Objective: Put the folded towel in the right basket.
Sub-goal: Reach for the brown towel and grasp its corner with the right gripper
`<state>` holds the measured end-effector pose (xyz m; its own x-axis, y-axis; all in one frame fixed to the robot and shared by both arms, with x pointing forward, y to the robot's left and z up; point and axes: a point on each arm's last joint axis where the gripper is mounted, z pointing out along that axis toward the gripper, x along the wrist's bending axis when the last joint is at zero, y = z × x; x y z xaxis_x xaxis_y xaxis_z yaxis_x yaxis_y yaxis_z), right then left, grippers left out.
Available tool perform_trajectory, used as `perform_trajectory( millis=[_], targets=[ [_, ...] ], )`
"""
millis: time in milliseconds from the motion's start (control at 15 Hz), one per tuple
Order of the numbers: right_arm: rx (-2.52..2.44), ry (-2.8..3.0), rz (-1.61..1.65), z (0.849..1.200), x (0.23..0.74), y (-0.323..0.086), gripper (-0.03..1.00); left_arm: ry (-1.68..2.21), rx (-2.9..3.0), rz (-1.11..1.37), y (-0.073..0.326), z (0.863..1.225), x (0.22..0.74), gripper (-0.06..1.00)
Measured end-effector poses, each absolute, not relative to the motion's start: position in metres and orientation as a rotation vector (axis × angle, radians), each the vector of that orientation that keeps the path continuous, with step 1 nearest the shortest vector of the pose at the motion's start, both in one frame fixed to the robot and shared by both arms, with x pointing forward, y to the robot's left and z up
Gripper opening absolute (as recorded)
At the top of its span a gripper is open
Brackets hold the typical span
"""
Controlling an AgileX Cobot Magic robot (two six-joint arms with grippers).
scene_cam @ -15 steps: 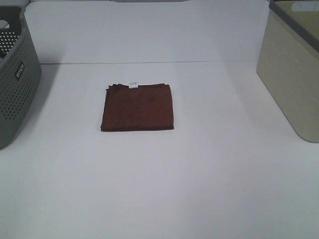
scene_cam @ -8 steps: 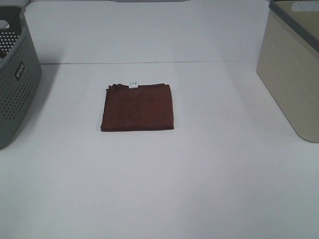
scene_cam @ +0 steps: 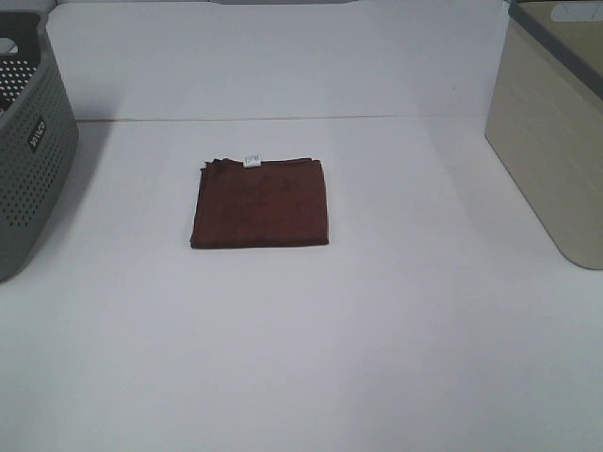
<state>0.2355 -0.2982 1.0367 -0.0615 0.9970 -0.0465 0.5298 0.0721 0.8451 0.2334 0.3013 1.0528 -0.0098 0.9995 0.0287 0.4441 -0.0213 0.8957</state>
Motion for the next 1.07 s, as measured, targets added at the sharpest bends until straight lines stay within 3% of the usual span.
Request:
perform_trajectory(
  millis=[333, 533, 800, 1067],
  targets=[
    [1.529, 1.669, 0.883, 1.038, 0.236, -0.298, 0.85, 1.541, 1.553, 0.987, 0.301, 1.053, 0.233, 0.88],
    [1.535, 1.675, 0.877, 1.057, 0.251, -0.298, 0.84, 1.541, 1.553, 0.987, 0.301, 1.053, 0.233, 0.88],
    [1.582, 1.715, 0.861, 1.082, 0.311, -0.295, 0.83, 1.541, 1.553, 0.987, 0.301, 1.053, 0.233, 0.88],
    [1.726, 1.880, 0.843, 1.083, 0.389, -0.284, 0.82, 1.541, 1.553, 0.987, 0.301, 1.053, 0.233, 0.88]
  ],
)
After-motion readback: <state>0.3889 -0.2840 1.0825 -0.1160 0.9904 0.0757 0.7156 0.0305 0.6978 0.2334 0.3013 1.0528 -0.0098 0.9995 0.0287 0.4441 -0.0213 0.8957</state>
